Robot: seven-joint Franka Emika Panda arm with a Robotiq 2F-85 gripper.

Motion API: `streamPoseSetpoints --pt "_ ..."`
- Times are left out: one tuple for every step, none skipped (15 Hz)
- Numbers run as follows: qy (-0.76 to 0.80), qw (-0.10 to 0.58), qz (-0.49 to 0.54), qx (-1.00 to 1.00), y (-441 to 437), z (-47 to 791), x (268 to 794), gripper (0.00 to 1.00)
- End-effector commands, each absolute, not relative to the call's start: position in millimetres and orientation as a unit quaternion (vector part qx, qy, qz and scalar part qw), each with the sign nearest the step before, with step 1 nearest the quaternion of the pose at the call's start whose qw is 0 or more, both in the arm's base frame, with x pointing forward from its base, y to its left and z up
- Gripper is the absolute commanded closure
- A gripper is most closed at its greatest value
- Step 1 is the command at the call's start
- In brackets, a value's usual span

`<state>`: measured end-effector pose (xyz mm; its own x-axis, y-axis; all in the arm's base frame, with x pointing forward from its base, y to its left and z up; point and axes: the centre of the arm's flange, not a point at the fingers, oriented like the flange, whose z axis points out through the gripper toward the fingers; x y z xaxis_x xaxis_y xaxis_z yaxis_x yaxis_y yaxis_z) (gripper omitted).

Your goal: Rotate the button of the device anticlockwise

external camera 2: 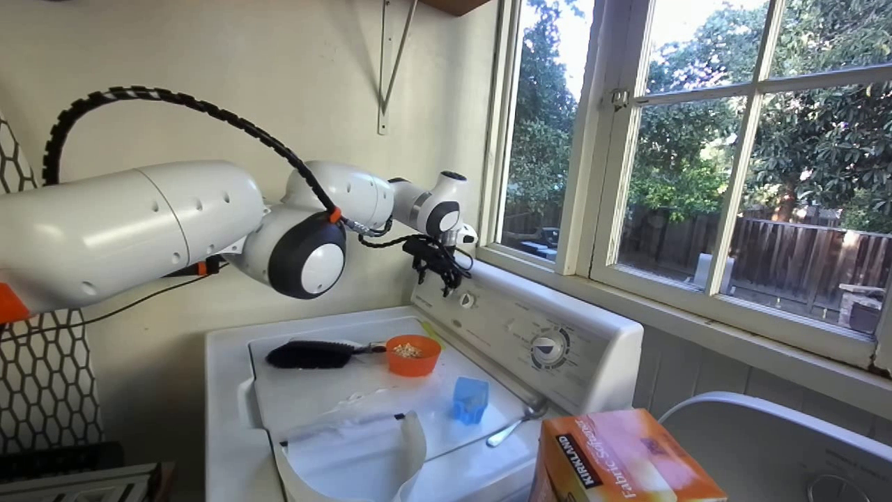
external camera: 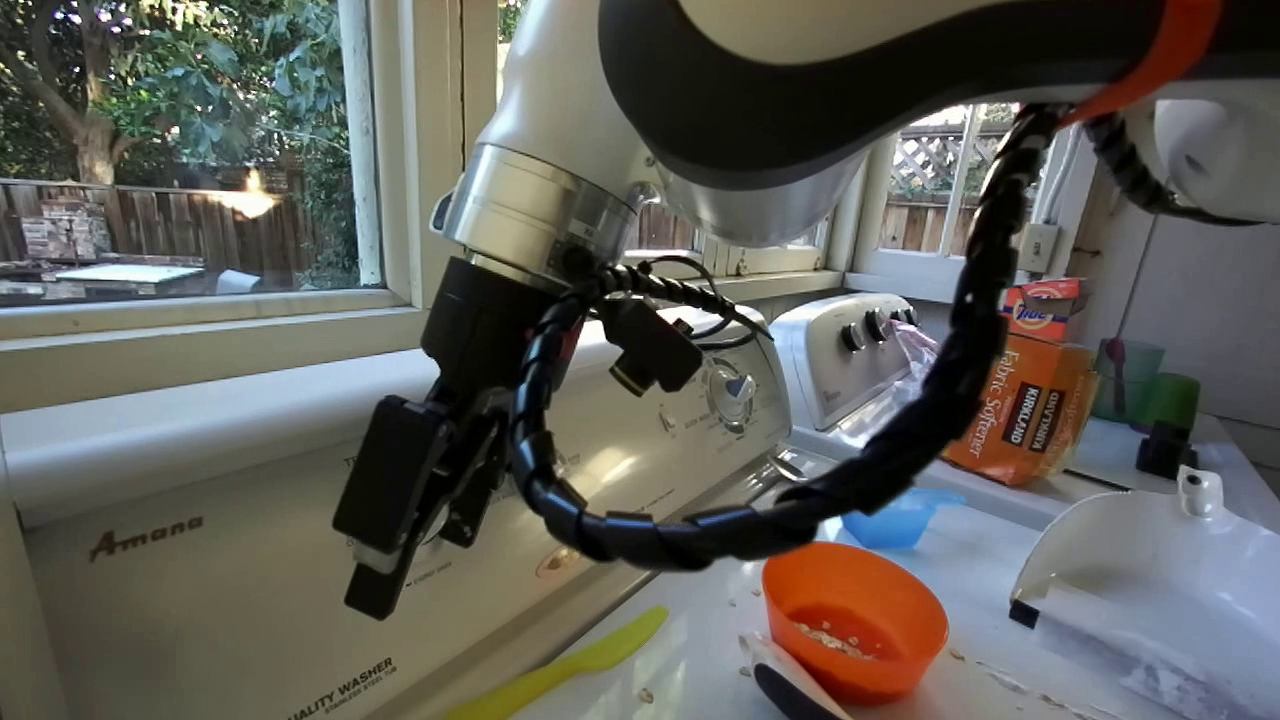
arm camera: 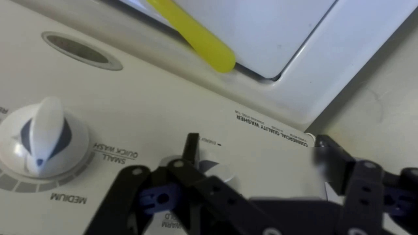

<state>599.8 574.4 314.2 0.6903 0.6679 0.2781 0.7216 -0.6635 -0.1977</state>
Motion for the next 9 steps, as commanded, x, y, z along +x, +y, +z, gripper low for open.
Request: streamPoseSetpoints --pt "-0.372 0.143 -0.127 -0.908 585.8 318.6 607.2 0.00" --pt "-0.367 0.141 -0.131 -0.910 586.2 318.3 606.6 0.00" --pt "-0.363 0.141 -0.133 -0.912 586.2 318.6 606.2 0.00" --pt "-0.360 0.139 -0.134 -0.913 586.5 318.7 605.7 0.00" --pt "-0.356 0.139 -0.135 -0.914 587.0 318.7 605.3 0.00" --pt "-0.353 0.139 -0.137 -0.915 587.0 318.9 605.4 0.01" --pt "-0.350 0.140 -0.141 -0.915 587.6 319.7 605.6 0.00" --pt "-0.349 0.138 -0.144 -0.916 588.6 320.3 605.1 0.00" --pt "-0.347 0.136 -0.147 -0.916 589.5 320.8 604.9 0.06"
